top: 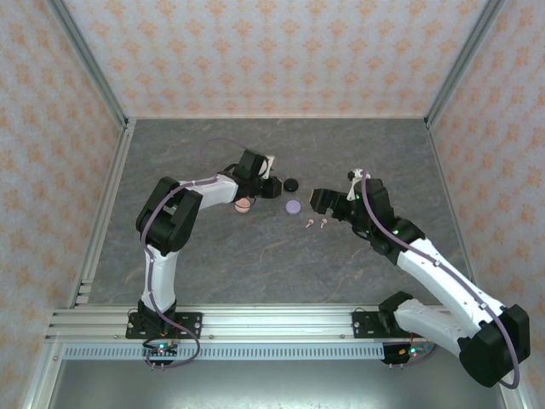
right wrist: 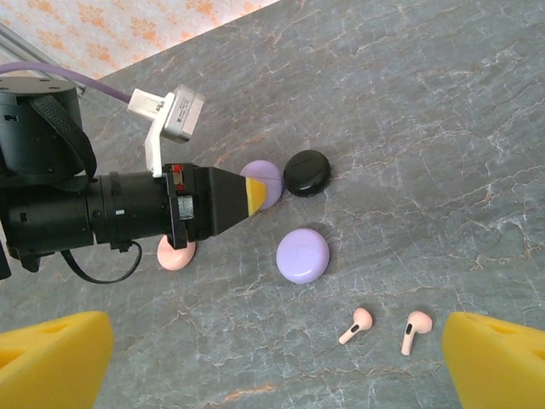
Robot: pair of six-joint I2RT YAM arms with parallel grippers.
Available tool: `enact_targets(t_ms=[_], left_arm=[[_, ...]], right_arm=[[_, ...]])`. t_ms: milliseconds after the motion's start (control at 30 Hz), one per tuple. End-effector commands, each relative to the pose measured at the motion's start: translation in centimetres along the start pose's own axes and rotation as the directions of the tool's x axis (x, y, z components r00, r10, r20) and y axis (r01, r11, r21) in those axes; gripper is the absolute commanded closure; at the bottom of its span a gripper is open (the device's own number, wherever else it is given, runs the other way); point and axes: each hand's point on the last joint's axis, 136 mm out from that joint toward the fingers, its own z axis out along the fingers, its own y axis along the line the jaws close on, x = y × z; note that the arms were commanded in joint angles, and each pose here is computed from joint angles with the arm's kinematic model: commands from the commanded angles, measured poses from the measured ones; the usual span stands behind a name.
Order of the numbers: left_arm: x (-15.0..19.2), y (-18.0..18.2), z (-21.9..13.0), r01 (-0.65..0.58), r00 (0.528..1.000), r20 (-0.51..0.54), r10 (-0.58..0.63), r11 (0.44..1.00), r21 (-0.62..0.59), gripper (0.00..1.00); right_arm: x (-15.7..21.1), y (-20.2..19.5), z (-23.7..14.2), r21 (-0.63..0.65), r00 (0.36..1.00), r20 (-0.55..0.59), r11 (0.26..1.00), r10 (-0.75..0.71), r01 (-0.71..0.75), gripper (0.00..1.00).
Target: Insert the wireless bluetooth earbuds into the charging case
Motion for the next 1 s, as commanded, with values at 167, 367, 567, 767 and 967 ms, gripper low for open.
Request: enact_targets(t_ms=[167,367,567,767,967], left_arm=[[-1.5,1.1,-1.8,-0.028,0.999,0.027,0.031,0.996,-0.088,0.51],[-3.5,-0.2,-6.1,-0.079,0.988,0.124,0.09,0.993,-0.091,0.41],[-4.3,-0.4,-11.8,-0.078,0.969,0.229,0.097,0.993,-0.088,0.36],[-2.9,2.5,-17.1,0.035,0.944,0.329,0.0,0.994,-0.102,0.33],[0.1,6.6,-21.9,0.199,0.895,0.431,-0.113,0.966,-0.162,0.23]], right_arm=[[-0.2,-0.4,-0.5,-0.003,0.999,0.041,1.0,0.017,-0.017,0.01],[1.1,-0.2,-0.2,-0.007,0.998,-0.053,1.0,-0.021,0.02,0.01],[2.3,1.0,1.2,-0.036,0.982,-0.17,0.996,-0.083,0.078,0.01],[3.6,3.2,4.6,-0.033,0.946,-0.275,0.985,-0.175,0.172,0.02],[4.8,6.7,9.8,-0.022,0.912,-0.342,0.972,-0.227,0.234,0.1]])
